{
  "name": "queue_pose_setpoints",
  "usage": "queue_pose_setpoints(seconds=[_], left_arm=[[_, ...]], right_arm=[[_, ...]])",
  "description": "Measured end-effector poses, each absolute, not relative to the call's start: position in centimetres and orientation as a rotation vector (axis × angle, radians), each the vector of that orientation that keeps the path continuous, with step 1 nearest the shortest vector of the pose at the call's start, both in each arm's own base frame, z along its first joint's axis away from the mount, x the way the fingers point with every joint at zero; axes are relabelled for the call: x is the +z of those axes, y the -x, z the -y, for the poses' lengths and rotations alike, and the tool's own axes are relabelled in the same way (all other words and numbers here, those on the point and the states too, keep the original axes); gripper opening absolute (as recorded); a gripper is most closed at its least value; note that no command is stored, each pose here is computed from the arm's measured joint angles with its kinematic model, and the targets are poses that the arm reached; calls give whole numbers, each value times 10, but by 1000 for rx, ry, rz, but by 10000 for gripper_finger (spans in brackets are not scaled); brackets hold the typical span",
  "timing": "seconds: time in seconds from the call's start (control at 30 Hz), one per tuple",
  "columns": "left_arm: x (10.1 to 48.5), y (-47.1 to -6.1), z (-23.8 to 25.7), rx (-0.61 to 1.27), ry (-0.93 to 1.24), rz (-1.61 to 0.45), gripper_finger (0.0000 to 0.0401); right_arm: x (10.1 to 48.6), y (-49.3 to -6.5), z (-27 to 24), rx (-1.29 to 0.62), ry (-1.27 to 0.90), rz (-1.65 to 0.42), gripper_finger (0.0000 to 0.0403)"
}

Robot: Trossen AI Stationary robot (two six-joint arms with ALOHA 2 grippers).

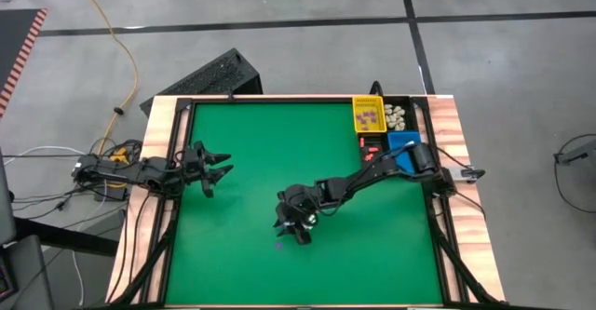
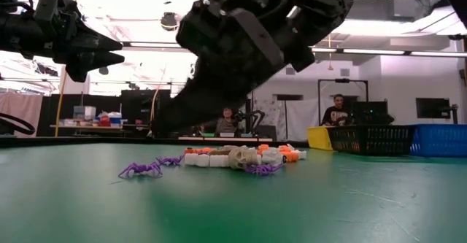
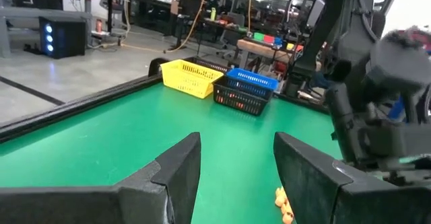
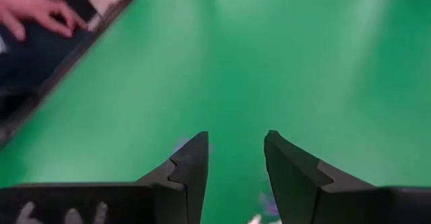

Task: Sort Halloween decoration
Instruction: Put the purple spider toy into the yellow basket

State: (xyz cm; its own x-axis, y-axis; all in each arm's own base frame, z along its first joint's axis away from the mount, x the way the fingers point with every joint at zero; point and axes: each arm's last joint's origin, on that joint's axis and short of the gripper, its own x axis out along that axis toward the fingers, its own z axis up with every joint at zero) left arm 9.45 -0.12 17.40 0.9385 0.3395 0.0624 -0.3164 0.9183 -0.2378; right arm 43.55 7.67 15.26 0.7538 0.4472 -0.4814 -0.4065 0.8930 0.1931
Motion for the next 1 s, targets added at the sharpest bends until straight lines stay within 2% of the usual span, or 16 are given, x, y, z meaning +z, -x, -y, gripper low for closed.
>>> queue_pose_setpoints(seconds=[0.47, 0.77, 1.0], left_arm=[[173, -95, 1, 337, 225, 96, 178], [173, -95, 1, 337, 225, 96, 178], [173, -95, 1, 336, 225, 96, 178]], right_arm=[[160, -435, -55, 377, -150, -578, 139], [206, -455, -50, 412, -241, -516, 136], [250, -461, -73, 469, -124, -557, 136]])
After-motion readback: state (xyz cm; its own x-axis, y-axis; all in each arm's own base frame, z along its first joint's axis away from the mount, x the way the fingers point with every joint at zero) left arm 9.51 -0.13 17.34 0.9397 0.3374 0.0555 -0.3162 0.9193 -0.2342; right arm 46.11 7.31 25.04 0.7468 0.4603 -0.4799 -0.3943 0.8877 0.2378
